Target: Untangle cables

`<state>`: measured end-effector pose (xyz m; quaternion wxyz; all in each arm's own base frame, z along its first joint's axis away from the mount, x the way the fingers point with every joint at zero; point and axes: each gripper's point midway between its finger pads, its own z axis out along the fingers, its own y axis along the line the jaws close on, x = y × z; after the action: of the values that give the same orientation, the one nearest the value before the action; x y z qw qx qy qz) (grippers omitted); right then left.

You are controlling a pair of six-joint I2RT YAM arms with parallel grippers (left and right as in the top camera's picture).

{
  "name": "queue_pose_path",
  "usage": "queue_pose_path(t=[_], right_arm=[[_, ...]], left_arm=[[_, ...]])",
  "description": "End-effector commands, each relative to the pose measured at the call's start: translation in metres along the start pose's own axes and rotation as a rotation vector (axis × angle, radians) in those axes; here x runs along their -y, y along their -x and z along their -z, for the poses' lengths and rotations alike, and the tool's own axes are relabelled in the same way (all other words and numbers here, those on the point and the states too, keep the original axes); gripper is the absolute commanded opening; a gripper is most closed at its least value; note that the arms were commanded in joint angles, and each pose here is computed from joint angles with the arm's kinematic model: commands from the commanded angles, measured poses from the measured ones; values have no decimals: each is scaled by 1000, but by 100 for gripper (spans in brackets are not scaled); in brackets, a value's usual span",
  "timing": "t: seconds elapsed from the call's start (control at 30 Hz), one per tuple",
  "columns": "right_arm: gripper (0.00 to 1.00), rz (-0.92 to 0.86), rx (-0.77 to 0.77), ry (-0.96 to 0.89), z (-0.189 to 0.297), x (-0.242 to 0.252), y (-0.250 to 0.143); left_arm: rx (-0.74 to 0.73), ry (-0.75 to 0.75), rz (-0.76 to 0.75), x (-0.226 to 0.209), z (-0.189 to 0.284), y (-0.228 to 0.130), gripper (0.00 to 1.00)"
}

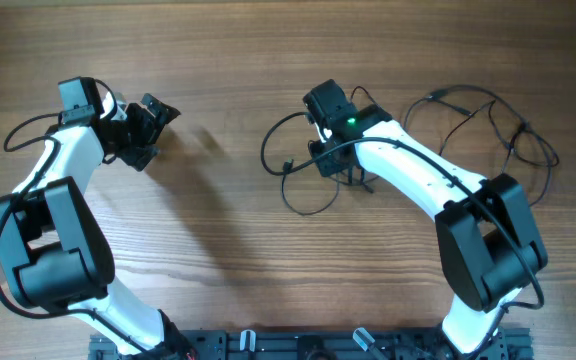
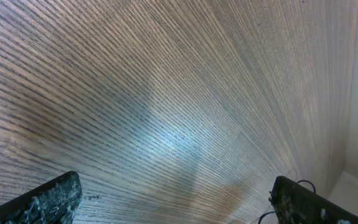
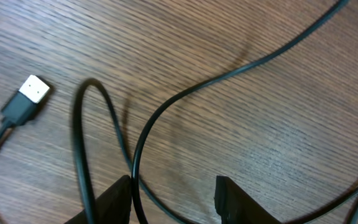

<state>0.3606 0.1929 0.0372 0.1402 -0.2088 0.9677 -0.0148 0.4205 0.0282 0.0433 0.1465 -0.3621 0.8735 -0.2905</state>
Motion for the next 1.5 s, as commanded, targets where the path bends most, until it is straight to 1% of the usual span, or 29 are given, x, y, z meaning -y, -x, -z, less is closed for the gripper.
queue_pose_path(t=[0.0,0.07,0.1,0.13,0.2,0.27,0.4,0.5,0.57,0.6,0.63,0.7,0.8,0.9,0.97,1.03,1.13,1.3,1.4,1.43,1.47], right_arm=[[40,-7,-15,-15,-14,3,-11],[33,-7,-16,9,-18,-2,-14],[12,-7,-19,50,-18,-9,-14],[4,-8,-17,101,-16,-17,-13],[4,-11,29,193,-3,-33,6],[4,-8,139,265,28,-44,46],[4,-20,424,291,117,-32,132],[4,-55,628,279,178,-5,182],[4,-111,718,264,194,21,201],[4,-152,741,258,196,35,206],[4,-229,743,250,190,58,208],[4,-364,700,238,168,93,201],[4,-434,587,251,120,120,184],[4,-514,385,253,55,137,149],[4,-579,279,247,30,144,126],[4,-653,148,231,5,155,95],[6,-683,71,220,-7,165,74],[17,-692,69,203,-7,170,72],[18,-694,60,192,-8,172,69],[18,-696,50,170,-9,175,65],[20,-699,38,130,-10,180,61]], left_arm=[[-9,14,-15,-6,-4,-3,100],[-9,14,-15,-6,-4,-3,100],[-9,14,-15,-6,-4,-3,100],[-9,14,-15,-6,-4,-3,100],[-9,14,-15,-6,-4,-3,100],[-9,14,-15,-6,-4,-3,100],[-9,14,-15,-6,-4,-3,100],[-9,14,-15,-6,-4,-3,100],[-9,14,-15,-6,-4,-3,100],[-9,14,-15,-6,-4,-3,100],[-9,14,-15,-6,-4,-3,100],[-9,14,-15,-6,-4,-3,100],[-9,14,-15,-6,-4,-3,100],[-9,14,-15,-6,-4,-3,100],[-9,14,-15,-6,-4,-3,100],[-9,14,-15,-6,-4,-3,100],[-9,14,-15,-6,-4,-3,100],[-9,14,-15,-6,-4,-3,100],[-9,14,-15,-6,-4,-3,100],[-9,14,-15,-6,-4,-3,100],[-9,14,-15,-6,-4,-3,100]])
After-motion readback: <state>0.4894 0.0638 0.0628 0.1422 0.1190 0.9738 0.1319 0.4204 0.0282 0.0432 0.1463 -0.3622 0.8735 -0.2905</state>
